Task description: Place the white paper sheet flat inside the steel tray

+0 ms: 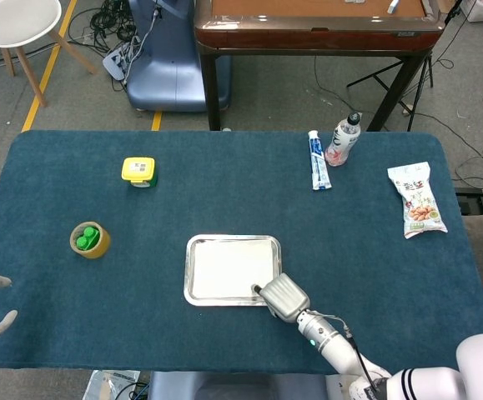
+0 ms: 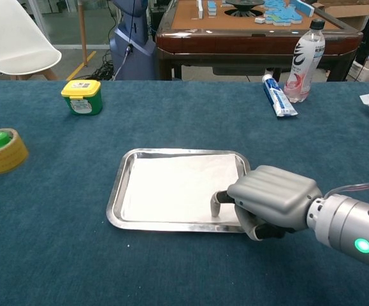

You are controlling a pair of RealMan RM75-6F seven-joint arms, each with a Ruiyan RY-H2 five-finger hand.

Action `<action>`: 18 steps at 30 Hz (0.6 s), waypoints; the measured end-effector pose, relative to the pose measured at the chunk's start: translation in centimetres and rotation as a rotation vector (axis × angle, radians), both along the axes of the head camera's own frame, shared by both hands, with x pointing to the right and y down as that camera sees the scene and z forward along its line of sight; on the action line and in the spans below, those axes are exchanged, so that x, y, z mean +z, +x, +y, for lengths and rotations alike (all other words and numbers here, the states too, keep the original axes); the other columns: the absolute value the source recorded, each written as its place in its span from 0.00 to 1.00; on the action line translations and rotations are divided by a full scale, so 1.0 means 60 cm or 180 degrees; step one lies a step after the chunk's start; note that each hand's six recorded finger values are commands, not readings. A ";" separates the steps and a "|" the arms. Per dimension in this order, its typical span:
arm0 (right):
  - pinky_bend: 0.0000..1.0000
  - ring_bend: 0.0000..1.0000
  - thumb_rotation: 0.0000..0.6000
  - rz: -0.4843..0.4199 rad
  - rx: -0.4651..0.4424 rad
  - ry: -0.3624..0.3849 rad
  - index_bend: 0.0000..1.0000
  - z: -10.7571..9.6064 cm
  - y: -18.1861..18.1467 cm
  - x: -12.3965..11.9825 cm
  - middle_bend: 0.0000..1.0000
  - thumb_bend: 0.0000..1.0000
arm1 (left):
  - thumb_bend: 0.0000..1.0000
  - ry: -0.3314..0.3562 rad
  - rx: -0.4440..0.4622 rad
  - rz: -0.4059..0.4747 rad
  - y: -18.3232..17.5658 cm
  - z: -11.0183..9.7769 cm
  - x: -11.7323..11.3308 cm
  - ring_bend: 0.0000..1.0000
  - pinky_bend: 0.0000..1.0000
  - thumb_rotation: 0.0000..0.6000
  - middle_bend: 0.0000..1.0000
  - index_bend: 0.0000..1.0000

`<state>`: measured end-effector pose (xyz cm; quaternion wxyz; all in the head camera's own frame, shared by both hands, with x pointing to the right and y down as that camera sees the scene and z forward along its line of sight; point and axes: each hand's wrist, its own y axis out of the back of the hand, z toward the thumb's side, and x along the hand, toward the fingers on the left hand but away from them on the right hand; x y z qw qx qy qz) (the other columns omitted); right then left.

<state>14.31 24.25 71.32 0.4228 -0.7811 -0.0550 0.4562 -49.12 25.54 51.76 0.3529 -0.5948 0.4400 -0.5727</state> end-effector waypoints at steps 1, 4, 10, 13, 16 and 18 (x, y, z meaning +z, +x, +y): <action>1.00 1.00 1.00 -0.0005 0.0005 -0.0001 0.30 0.000 0.000 0.000 1.00 1.00 | 0.19 0.0000 0.0001 -0.0001 0.000 0.000 0.000 0.29 0.46 1.00 0.37 0.39; 1.00 1.00 1.00 -0.0025 0.0021 -0.0003 0.30 0.000 -0.002 -0.001 1.00 1.00 | 0.19 -0.0003 0.0001 0.0002 0.000 0.000 0.000 0.29 0.46 1.00 0.37 0.39; 1.00 1.00 1.00 -0.0066 0.0053 -0.0017 0.30 0.000 -0.005 -0.001 1.00 1.00 | 0.19 0.0000 -0.0001 0.0003 0.000 0.000 0.000 0.29 0.45 1.00 0.37 0.39; 1.00 1.00 1.00 -0.0103 0.0088 -0.0016 0.30 -0.002 -0.005 -0.004 1.00 1.00 | 0.19 0.0002 -0.0001 0.0005 0.000 0.000 -0.001 0.29 0.46 1.00 0.37 0.39; 1.00 1.00 1.00 -0.0164 0.0152 0.0003 0.30 -0.009 -0.003 -0.012 1.00 1.00 | 0.19 0.0003 -0.0005 0.0005 -0.001 0.000 -0.001 0.29 0.45 1.00 0.37 0.39; 1.00 1.00 1.00 -0.0226 0.0212 0.0028 0.30 -0.016 -0.001 -0.022 1.00 1.00 | 0.19 0.0003 -0.0003 0.0005 -0.001 0.000 -0.001 0.29 0.45 1.00 0.37 0.39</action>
